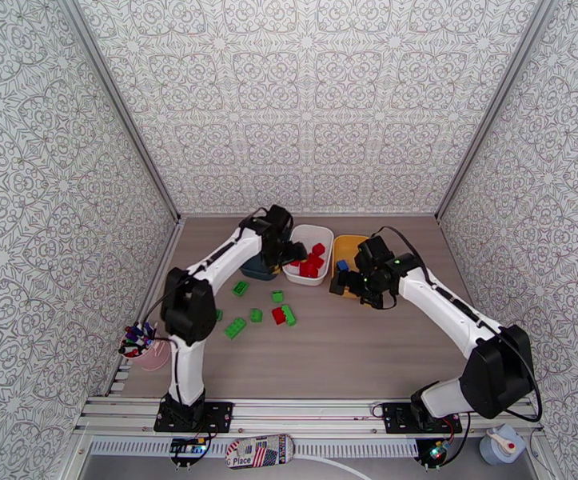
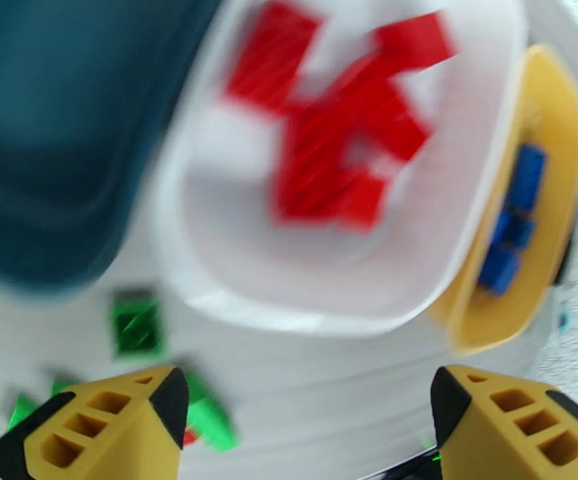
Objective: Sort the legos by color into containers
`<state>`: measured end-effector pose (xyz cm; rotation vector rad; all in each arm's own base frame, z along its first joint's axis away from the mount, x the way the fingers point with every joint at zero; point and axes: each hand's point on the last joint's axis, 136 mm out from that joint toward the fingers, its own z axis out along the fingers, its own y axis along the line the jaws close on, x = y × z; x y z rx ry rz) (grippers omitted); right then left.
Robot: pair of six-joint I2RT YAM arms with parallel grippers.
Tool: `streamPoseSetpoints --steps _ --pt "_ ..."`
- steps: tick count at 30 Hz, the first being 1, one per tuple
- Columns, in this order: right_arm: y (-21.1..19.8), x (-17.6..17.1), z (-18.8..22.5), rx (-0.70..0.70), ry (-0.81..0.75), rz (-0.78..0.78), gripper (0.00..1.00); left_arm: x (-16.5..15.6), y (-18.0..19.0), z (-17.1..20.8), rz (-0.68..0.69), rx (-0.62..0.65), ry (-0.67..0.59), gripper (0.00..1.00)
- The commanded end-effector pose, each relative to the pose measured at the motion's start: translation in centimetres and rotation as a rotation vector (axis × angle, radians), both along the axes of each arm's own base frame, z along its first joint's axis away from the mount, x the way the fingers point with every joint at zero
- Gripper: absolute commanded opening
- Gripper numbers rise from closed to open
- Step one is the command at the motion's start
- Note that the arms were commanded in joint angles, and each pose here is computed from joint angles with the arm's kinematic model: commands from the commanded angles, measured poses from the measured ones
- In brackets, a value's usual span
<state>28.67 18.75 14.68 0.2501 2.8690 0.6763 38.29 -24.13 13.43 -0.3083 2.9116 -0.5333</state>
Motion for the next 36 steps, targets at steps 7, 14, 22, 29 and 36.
streamPoseSetpoints --steps 7,14,22,29,36 --pt "3.6 0.1 -0.3 0.114 0.027 0.084 0.84 -9.9 4.7 -1.2 0.019 0.16 0.062 0.86" --pt "5.1 0.4 -0.3 0.123 0.032 0.084 0.84 -15.5 3.8 -5.6 0.001 0.179 0.146 0.86" --pt "5.3 -0.3 -0.4 0.105 0.047 0.105 0.84 -16.0 2.8 -9.7 -0.013 0.216 0.207 0.86" --pt "4.9 -0.6 -0.3 0.086 0.043 0.108 0.83 -14.3 2.6 -11.0 -0.004 0.235 0.219 0.86" --pt "4.5 -0.7 -0.2 0.067 0.04 0.113 0.83 -12.1 2.2 -11.8 0.001 0.235 0.224 0.84"
